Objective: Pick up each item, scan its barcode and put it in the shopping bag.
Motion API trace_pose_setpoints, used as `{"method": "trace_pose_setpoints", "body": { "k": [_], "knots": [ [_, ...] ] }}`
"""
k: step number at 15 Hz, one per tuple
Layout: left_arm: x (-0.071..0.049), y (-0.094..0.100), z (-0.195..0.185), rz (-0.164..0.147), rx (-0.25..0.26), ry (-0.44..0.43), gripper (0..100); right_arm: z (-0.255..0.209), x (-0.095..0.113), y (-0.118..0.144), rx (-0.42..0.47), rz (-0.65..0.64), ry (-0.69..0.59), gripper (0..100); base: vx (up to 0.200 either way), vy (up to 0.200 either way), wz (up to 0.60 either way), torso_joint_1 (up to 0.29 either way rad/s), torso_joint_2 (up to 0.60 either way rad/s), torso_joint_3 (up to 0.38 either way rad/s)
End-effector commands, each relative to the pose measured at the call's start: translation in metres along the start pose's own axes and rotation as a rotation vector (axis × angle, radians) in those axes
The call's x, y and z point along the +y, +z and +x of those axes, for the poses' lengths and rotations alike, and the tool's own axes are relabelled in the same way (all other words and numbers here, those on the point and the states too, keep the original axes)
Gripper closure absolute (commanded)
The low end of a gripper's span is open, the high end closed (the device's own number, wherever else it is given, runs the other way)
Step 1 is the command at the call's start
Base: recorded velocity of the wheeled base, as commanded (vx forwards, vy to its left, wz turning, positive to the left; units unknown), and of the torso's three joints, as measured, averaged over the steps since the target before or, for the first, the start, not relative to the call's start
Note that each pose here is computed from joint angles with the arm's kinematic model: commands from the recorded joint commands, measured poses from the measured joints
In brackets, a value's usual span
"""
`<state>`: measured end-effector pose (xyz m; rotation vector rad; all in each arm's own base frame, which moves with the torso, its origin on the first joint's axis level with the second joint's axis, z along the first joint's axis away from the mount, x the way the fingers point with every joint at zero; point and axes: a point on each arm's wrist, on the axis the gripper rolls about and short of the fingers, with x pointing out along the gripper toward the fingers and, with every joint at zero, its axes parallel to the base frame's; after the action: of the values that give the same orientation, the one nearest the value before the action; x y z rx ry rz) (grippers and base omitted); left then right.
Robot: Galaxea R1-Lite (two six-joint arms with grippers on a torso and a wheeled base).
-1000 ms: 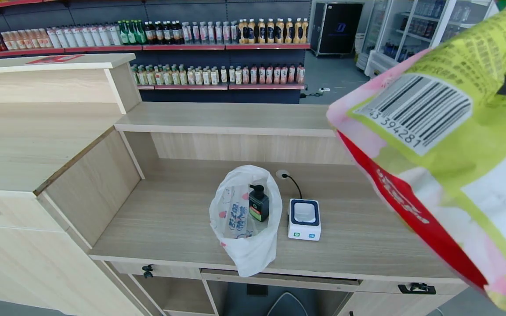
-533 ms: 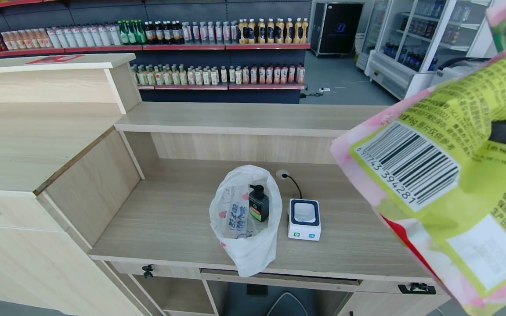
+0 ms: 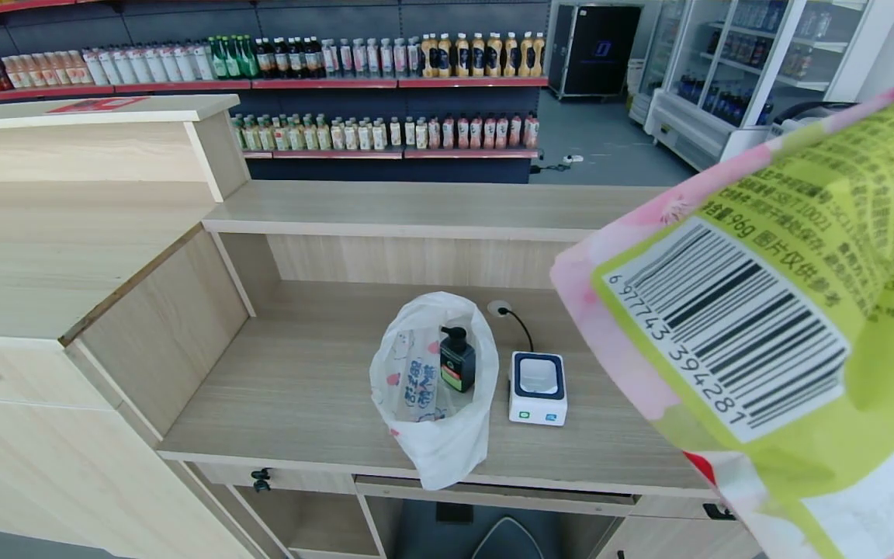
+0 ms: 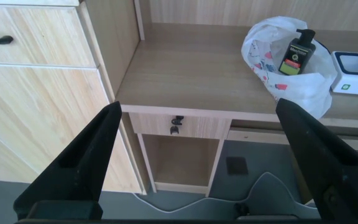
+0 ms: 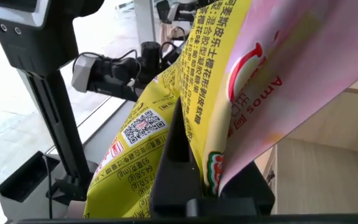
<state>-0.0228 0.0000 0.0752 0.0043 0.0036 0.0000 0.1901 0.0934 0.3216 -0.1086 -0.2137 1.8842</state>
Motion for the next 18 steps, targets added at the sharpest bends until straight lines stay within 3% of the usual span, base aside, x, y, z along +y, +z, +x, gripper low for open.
{"method": "trace_pose_setpoints", "body": {
  "k": [1,9,13,18],
  "knots": [
    [0.000,0.000,0.000,0.000,-0.001,0.000,0,0.004,0.004,-0.006,0.022,0.006,0.049,100,0.000,0.000,0.00,0.000,0.00,0.000],
    [0.000,0.000,0.000,0.000,-0.001,0.000,0,-0.006,0.032,-0.003,0.030,-0.119,0.009,100,0.000,0.000,0.00,0.000,0.00,0.000],
    [0.000,0.000,0.000,0.000,-0.001,0.000,0,-0.016,0.068,-0.005,0.049,-0.123,-0.060,100,0.000,0.000,0.00,0.000,0.00,0.000],
    [0.000,0.000,0.000,0.000,-0.001,0.000,0,-0.026,0.071,-0.008,0.071,-0.175,-0.127,100,0.000,0.000,0.00,0.000,0.00,0.000]
  ]
}}
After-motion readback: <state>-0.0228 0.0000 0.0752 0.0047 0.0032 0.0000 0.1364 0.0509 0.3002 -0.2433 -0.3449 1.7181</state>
